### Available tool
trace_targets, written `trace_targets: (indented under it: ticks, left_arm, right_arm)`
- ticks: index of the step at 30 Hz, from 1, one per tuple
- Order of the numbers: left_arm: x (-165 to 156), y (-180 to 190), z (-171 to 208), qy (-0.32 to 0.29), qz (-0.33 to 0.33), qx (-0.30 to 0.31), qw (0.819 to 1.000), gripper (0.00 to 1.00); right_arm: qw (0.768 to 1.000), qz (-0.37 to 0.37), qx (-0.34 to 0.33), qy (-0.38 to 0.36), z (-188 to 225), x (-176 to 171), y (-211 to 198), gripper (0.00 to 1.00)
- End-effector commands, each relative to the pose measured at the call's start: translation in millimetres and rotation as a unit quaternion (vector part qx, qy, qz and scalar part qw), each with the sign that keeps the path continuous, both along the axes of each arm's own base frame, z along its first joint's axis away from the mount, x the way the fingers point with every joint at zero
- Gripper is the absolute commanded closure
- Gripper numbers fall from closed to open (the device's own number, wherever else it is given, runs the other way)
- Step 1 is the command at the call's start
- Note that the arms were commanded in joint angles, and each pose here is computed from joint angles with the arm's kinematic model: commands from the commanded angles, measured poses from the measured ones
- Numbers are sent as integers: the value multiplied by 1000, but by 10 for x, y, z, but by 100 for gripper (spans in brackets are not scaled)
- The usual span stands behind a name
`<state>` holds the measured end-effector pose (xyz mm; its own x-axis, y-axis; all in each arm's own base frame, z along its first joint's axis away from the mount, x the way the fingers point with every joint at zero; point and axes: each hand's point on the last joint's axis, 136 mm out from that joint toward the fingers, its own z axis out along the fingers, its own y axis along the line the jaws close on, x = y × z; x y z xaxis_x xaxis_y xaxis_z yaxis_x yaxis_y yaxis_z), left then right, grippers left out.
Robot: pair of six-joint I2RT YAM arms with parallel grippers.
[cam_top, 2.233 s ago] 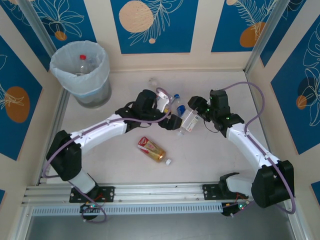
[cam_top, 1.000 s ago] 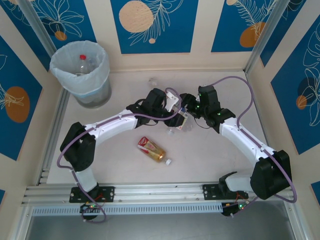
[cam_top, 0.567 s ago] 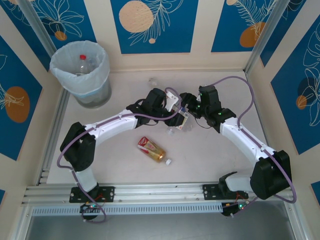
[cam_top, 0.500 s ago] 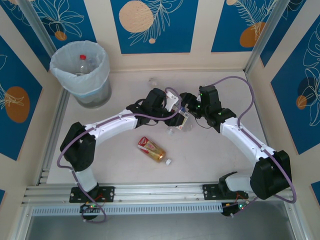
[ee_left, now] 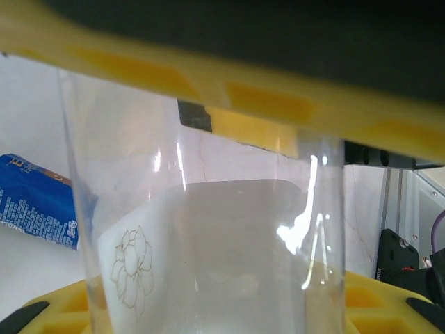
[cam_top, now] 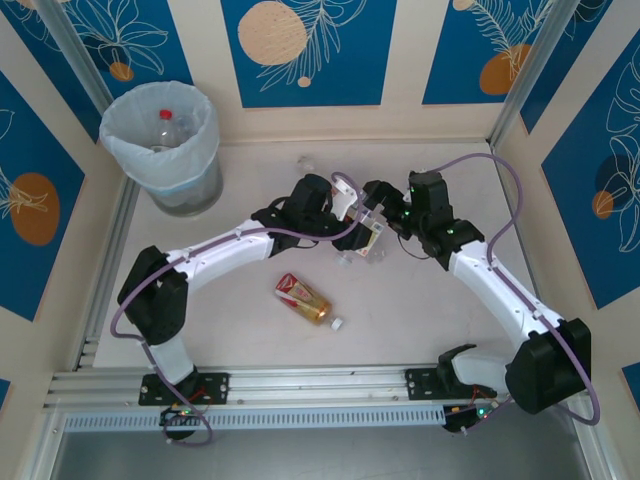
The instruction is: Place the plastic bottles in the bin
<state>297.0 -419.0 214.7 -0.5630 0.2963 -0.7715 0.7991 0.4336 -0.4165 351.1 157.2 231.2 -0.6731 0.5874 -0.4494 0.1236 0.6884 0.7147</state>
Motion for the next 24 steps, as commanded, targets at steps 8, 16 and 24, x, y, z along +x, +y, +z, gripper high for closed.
trace_targets:
  ticks: [8, 16, 24]
  left_arm:
    - [-8, 141, -77, 0, 10, 12, 1000, 63]
    - [84, 219, -89, 6, 31, 9, 999, 63]
    - [270, 382, -46, -2, 62, 13, 998, 65]
  right_arm:
    - [997, -64, 21, -48, 263, -9, -342, 1]
    - [993, -65, 34, -97, 434, -113, -404, 0]
    - [991, -39, 16, -124, 481, -191, -392, 0]
